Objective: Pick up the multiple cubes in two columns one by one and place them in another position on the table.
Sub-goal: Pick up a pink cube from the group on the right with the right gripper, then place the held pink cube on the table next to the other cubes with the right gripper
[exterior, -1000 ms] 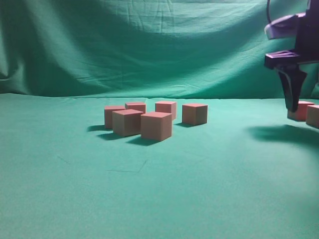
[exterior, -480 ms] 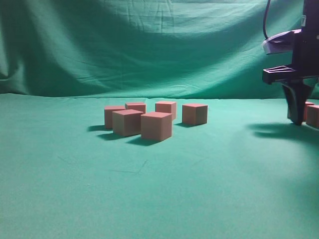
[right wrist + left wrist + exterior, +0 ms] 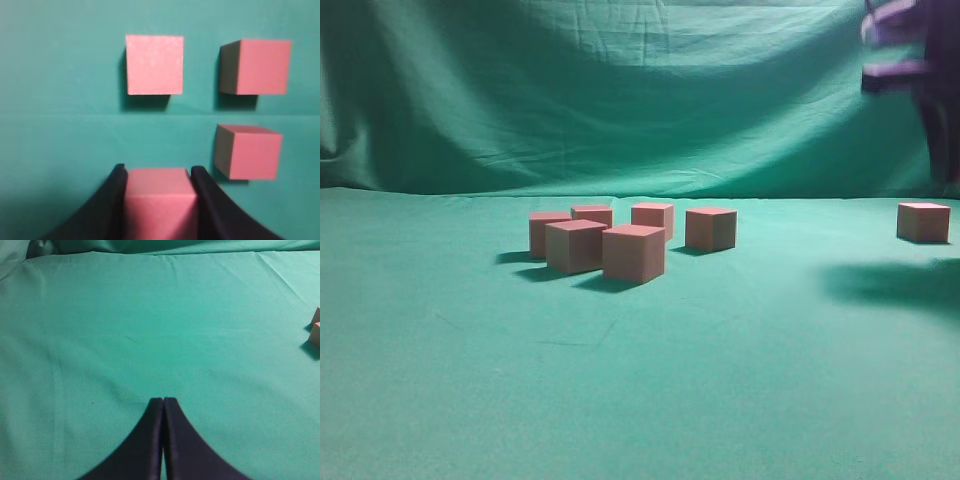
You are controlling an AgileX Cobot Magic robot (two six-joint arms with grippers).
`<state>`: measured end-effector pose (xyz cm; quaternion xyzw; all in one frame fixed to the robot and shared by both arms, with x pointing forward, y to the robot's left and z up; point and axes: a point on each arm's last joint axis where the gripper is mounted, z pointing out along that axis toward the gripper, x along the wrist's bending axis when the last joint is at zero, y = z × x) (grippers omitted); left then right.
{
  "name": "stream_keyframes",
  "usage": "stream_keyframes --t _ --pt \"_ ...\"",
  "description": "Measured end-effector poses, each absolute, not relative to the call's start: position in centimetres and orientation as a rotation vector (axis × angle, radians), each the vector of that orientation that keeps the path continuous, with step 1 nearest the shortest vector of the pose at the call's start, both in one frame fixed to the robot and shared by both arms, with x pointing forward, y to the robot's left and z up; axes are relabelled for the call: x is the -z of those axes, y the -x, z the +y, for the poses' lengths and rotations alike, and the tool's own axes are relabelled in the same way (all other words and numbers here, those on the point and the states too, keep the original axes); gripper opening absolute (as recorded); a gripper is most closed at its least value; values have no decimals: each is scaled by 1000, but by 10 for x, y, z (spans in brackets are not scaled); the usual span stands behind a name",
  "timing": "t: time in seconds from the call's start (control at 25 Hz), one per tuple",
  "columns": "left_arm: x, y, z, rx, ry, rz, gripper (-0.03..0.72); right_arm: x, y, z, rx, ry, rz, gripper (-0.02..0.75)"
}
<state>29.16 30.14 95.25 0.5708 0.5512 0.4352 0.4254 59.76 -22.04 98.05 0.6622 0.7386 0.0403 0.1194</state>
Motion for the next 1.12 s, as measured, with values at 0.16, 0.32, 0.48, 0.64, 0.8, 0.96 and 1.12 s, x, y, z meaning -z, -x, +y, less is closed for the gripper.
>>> stream_keyframes --t 0.16,0.32,0.48,0.64,0.8,0.96,1.12 --pt "-953 -292 301 -1088 -1427 1378 0 -1034 -574 -212 -372 -1930 2221 264" --pt "-953 -292 301 -1088 -1427 1378 0 -1064 -548 -191 -521 -1798 2394 264" --pt "-953 -292 301 -1088 -1427 1378 0 -1066 -523 -149 -529 -1609 2581 264" --pt "-953 -292 301 -1088 -1427 1378 0 -1063 -492 -103 -505 -1406 2752 264" --pt "-953 -292 301 -1088 -1427 1378 0 -1059 -473 -78 -487 -1347 2812 264" --pt "-953 -292 301 -1088 -1427 1378 0 -1054 -464 -66 -457 -1375 2806 264" --pt "-953 -292 301 -1088 -1427 1378 0 -1036 -445 -63 -437 -1339 2833 264"
